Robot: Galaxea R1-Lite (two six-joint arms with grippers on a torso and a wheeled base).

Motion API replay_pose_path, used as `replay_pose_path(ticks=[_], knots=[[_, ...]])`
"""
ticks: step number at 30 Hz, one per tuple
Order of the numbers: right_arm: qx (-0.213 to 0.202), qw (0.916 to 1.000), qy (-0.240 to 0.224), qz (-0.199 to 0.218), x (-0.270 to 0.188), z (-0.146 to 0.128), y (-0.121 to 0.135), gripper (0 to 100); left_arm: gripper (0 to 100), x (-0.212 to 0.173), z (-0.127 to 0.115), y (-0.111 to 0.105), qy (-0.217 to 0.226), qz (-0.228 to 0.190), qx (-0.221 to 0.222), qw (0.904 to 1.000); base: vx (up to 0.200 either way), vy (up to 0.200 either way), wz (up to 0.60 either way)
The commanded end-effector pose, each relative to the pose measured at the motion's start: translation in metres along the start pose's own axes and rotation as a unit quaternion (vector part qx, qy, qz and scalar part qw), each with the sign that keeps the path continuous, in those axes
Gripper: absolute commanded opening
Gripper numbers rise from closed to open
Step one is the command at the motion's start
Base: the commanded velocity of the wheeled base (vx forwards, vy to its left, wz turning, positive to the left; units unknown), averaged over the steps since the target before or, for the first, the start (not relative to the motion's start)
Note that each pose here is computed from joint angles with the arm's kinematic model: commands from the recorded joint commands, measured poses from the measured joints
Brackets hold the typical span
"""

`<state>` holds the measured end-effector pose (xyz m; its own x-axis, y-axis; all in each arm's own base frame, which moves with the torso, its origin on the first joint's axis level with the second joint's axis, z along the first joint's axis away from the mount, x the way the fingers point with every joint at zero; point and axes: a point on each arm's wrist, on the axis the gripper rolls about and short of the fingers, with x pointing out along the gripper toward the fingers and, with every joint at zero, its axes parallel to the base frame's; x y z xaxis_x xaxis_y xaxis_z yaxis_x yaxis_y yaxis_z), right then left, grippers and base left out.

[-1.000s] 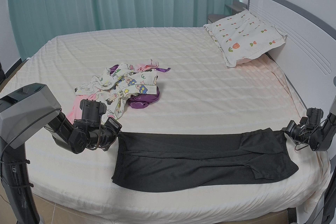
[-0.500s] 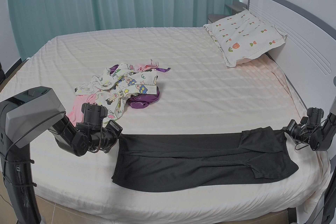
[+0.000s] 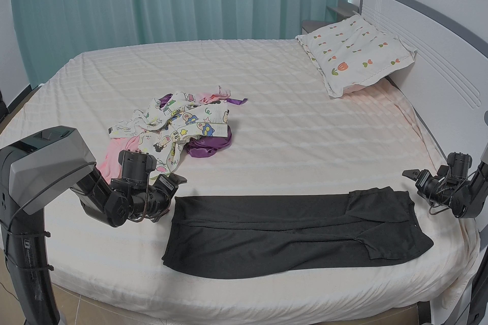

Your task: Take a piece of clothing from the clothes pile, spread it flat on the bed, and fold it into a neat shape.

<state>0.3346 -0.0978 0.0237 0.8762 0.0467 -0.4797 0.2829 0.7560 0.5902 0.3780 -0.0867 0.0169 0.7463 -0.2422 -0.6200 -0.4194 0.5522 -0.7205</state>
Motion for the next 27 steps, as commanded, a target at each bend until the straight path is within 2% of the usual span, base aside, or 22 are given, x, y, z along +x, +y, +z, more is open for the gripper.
replay_pose_path(ticks=[1,7,11,25,26,27], knots=[[-0.023,0.999,0.002,0.038,-0.017,-0.006,0.033,100,100,-0.016,0.008,-0.003,-0.008,-0.008,-0.011,0.9999,0.0,0.0,0.0],[-0.038,0.9972,0.024,0.06,-0.029,-0.023,0.047,100,100,-0.031,0.013,0.003,0.01,-0.016,-0.023,0.9996,0.0,0.0,0.0],[-0.037,0.9958,0.054,0.064,-0.025,-0.034,0.04,100,100,-0.03,0.012,0.006,0.011,-0.018,-0.023,0.9995,0.0,0.0,0.0],[-0.058,0.9937,0.087,0.041,-0.011,-0.05,0.022,100,100,-0.03,0.008,0.008,0.018,-0.013,-0.022,0.9995,0.0,0.0,0.0],[-0.058,0.9941,0.082,0.04,-0.012,-0.048,0.023,0,100,-0.03,0.008,0.009,0.018,-0.012,-0.022,0.9995,0.0,0.0,0.0],[-0.058,0.9943,0.081,0.038,-0.013,-0.048,0.022,0,100,-0.03,0.008,0.009,0.018,-0.012,-0.022,0.9995,0.0,0.0,0.0]])
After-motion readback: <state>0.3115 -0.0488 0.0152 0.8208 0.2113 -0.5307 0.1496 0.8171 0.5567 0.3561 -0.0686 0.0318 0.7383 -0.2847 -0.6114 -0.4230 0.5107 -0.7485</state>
